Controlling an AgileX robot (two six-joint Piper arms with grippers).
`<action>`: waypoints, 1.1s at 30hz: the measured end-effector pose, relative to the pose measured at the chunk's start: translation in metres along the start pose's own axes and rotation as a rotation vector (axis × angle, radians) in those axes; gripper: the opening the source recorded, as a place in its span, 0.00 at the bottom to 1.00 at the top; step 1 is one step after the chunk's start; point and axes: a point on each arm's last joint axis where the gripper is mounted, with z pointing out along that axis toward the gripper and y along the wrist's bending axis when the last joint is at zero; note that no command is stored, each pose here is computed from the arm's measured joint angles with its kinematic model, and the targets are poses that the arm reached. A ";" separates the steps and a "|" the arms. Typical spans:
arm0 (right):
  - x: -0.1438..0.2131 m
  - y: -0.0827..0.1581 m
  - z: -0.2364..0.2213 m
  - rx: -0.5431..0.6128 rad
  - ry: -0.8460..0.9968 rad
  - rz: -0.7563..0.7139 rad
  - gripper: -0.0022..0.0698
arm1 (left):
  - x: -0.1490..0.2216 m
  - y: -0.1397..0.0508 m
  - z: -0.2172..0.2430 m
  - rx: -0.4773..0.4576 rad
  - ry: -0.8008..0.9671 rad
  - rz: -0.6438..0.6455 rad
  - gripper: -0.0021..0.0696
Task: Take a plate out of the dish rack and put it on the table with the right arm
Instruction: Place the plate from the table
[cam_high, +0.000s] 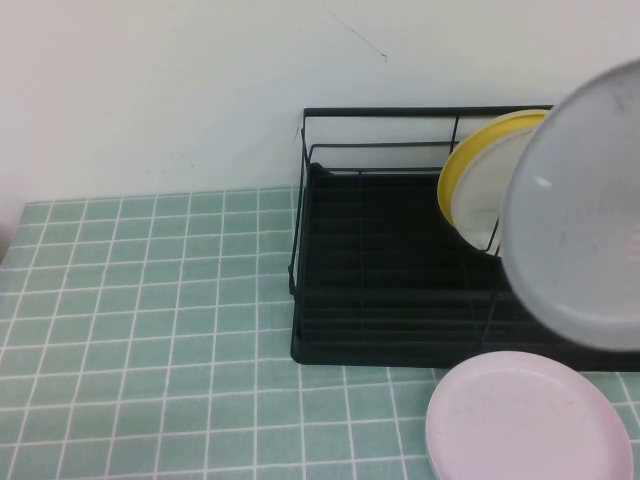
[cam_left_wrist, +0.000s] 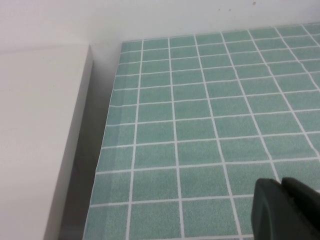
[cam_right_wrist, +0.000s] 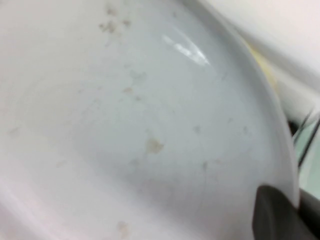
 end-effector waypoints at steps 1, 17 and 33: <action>0.003 0.004 -0.006 -0.018 0.029 0.051 0.04 | 0.000 0.000 0.000 0.000 0.000 0.000 0.02; 0.118 0.063 0.065 -0.223 0.356 0.593 0.04 | 0.000 0.000 0.000 0.000 0.000 0.000 0.02; 0.153 0.060 0.136 -0.304 0.518 0.657 0.04 | 0.000 0.000 0.000 0.000 0.000 -0.002 0.02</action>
